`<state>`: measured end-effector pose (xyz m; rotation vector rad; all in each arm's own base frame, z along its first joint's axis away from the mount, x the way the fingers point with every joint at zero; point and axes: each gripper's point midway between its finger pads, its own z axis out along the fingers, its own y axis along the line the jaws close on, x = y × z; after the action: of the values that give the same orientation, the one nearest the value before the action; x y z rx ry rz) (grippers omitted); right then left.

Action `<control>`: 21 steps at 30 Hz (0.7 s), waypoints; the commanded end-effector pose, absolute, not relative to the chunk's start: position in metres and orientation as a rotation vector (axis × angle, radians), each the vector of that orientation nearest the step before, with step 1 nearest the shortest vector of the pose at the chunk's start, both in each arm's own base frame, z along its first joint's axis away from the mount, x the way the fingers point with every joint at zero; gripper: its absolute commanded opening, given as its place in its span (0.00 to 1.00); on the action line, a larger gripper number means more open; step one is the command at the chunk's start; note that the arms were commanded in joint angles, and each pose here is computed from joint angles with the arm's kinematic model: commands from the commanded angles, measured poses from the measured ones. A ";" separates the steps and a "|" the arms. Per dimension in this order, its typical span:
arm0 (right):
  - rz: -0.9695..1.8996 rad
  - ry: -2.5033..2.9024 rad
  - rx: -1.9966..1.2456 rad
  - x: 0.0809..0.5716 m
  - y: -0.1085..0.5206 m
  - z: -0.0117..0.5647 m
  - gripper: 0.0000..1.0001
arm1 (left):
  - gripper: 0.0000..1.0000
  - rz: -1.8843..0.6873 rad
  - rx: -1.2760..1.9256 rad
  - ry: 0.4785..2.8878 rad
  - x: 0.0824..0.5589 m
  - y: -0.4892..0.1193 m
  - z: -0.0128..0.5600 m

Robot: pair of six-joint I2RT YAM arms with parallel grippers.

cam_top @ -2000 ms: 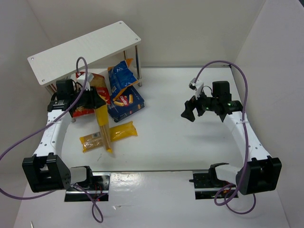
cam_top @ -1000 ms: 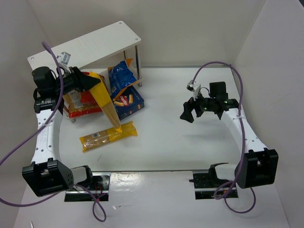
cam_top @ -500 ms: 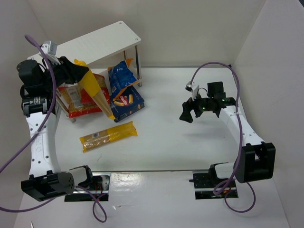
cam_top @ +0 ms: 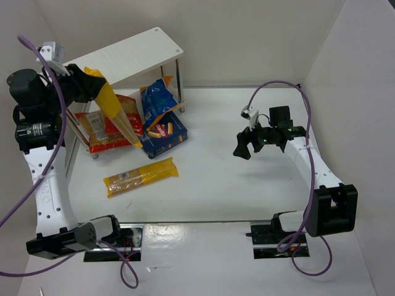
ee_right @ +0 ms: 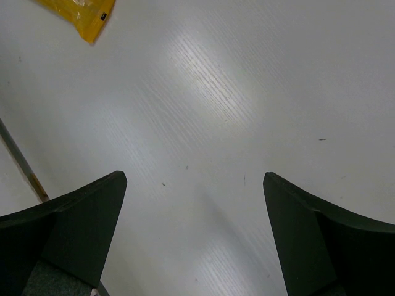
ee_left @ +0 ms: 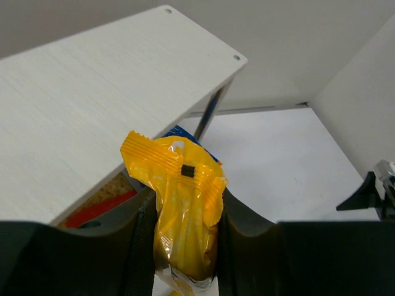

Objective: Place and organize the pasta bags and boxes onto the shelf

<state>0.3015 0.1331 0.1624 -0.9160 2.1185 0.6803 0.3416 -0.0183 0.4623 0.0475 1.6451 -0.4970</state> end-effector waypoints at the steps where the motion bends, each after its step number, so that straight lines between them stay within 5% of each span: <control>1: 0.679 2.091 -0.932 0.304 0.136 0.164 1.00 | 0.00 -0.323 0.076 1.468 0.333 -0.003 0.527; 21: 0.694 2.094 -0.934 0.302 0.137 0.164 1.00 | 0.00 0.052 -0.005 1.579 0.353 0.060 0.574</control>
<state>0.3013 0.1332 0.1624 -0.9161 2.1188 0.6815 0.3648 0.0535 0.5229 -0.0404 1.7300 -0.0471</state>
